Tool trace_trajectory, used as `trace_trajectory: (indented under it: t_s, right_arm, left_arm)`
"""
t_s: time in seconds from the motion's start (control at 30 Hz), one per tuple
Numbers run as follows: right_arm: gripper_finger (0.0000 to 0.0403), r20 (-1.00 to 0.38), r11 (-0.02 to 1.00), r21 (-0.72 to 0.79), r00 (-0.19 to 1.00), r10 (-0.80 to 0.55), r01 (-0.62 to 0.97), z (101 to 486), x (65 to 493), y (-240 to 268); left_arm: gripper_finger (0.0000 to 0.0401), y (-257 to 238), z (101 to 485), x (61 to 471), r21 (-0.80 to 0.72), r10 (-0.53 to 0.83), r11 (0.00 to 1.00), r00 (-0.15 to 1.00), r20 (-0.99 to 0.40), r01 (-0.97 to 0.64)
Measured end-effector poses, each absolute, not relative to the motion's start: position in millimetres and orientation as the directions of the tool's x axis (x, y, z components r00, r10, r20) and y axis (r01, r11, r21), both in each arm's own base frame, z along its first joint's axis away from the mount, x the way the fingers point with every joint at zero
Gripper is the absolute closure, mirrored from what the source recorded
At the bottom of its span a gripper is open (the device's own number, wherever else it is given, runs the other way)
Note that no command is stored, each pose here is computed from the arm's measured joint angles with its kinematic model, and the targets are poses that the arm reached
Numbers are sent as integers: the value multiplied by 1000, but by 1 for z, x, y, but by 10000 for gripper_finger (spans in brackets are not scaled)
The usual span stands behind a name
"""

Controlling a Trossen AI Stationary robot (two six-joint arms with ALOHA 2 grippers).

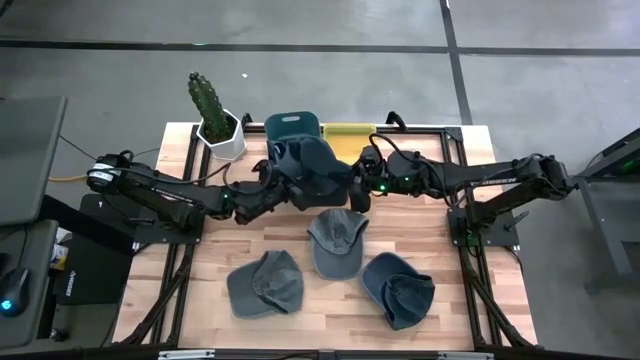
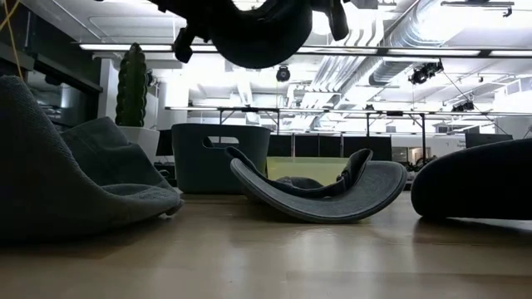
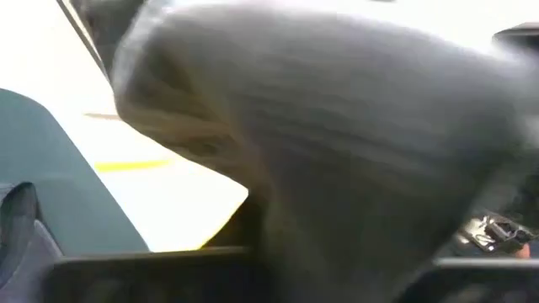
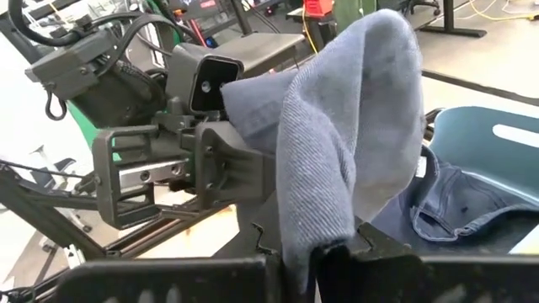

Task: Pick & Place hat
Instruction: Put the top blue cap into the blue bin

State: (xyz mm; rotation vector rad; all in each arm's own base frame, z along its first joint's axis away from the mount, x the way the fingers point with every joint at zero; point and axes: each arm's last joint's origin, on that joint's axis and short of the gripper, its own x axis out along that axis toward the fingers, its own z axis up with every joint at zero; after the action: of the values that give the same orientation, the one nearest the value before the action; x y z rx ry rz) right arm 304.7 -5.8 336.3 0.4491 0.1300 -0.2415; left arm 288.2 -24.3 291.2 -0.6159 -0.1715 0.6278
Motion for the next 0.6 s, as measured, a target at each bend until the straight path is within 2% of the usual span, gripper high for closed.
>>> trace_trajectory:
  t_s: [0.07,0.3,0.6]
  right_arm:
    - [378,-179,873,413,963,-202,260,336,305,-6]
    - [375,-216,871,402,954,-209,282,332,304,-6]
    - [299,-216,886,376,955,-201,272,336,299,-7]
  left_arm:
    - [388,-24,290,288,-589,596,634,802,-40,-501]
    - [399,-25,288,288,-592,578,635,814,-60,-495]
    - [401,-25,288,289,-605,573,632,818,-57,-484]
